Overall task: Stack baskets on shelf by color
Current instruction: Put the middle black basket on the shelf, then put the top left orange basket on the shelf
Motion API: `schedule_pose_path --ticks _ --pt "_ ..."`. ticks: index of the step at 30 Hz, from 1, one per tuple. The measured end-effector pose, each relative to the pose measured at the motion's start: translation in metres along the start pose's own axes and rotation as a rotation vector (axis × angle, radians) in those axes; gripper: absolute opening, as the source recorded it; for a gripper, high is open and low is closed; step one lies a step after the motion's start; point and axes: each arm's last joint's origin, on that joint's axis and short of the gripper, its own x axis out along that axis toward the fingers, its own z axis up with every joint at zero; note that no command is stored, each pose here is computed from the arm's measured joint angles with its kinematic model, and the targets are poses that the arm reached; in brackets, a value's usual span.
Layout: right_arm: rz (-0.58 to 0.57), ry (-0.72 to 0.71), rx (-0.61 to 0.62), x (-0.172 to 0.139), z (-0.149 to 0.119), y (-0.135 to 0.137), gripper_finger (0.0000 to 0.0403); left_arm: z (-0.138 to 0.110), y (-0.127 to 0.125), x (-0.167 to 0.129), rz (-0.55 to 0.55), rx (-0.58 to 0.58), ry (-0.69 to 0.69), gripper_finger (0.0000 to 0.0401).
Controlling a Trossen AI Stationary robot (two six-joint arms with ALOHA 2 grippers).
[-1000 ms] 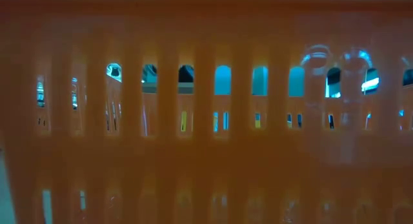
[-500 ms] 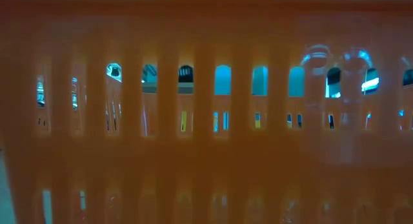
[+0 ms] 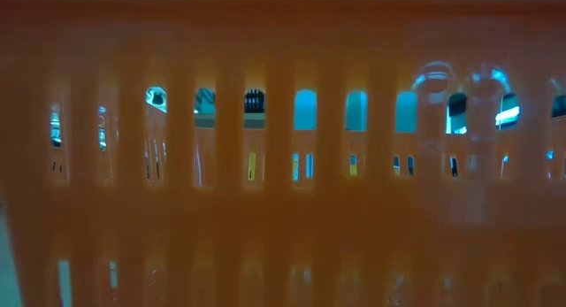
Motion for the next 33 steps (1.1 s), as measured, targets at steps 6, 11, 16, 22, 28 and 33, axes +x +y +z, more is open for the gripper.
schedule_pose_path --ticks 6,11,16,22,28,33 --pt "-0.020 -0.007 0.028 -0.009 0.003 -0.004 0.0100 0.000 0.000 0.000 0.000 0.000 0.002 0.0000" --pt "-0.030 -0.005 0.014 -0.015 0.014 -0.007 0.0100 0.000 0.000 0.000 0.000 0.032 0.003 0.0000" --pt "-0.009 0.079 -0.012 -0.019 0.025 -0.005 0.0100 -0.001 0.000 0.000 0.001 0.032 0.007 0.0000" --pt "-0.030 0.148 -0.009 -0.034 0.044 -0.008 0.0100 -0.002 0.000 0.000 -0.007 0.036 0.019 0.0000" --pt "-0.109 0.044 0.141 -0.078 0.084 -0.016 0.0100 -0.005 -0.003 0.000 -0.127 0.029 0.054 0.0000" --pt "-0.186 -0.063 0.352 -0.129 0.128 -0.016 0.0100 0.005 -0.011 -0.004 -0.338 0.029 -0.031 0.0000"
